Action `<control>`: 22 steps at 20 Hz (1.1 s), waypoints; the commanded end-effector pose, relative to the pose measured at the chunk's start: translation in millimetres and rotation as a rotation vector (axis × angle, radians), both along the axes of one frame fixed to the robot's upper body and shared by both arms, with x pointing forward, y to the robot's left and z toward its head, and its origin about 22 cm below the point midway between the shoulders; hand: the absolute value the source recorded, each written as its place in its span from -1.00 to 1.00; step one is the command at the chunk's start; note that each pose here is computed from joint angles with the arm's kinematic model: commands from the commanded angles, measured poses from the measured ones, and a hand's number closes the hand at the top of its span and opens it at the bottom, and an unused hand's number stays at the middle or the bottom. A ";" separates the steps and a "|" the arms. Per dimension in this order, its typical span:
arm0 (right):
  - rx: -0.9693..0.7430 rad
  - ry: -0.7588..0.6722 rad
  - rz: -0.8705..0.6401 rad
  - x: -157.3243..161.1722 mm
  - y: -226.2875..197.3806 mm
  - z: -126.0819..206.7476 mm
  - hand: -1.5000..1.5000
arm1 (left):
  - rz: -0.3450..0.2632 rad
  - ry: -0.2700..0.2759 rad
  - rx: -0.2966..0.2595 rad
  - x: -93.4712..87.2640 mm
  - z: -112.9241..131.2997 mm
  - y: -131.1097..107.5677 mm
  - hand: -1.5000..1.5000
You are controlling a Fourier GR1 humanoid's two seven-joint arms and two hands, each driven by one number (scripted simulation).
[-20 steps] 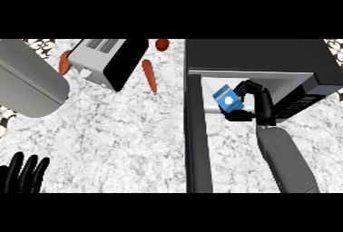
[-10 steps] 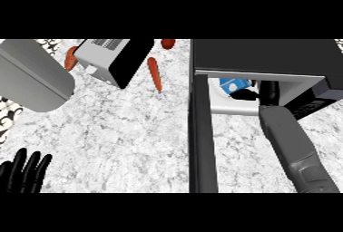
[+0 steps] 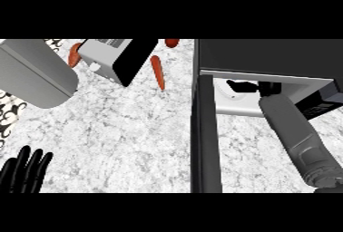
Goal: Pick up the milk, place it into the microwave and close the microwave
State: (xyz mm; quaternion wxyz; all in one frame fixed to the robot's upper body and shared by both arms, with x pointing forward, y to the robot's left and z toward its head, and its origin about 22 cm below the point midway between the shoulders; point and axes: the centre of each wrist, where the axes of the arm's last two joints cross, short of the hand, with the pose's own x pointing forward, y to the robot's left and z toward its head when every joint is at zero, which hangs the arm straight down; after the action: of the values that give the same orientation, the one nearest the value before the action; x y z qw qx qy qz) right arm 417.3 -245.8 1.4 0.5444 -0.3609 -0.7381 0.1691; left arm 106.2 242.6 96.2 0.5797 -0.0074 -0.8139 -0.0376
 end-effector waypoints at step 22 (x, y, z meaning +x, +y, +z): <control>0.043 -0.069 -0.025 6.9 -10.7 11.3 -1.00 | -0.012 0.010 0.046 -12.7 10.7 -14.3 -1.00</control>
State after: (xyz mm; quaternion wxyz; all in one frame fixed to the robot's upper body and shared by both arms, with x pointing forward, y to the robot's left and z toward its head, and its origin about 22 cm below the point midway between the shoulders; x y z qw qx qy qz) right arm 424.6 -241.0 9.2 0.5420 -0.3560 -0.7475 0.1439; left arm 99.8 230.4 96.2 0.5809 0.0005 -0.8119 -0.0570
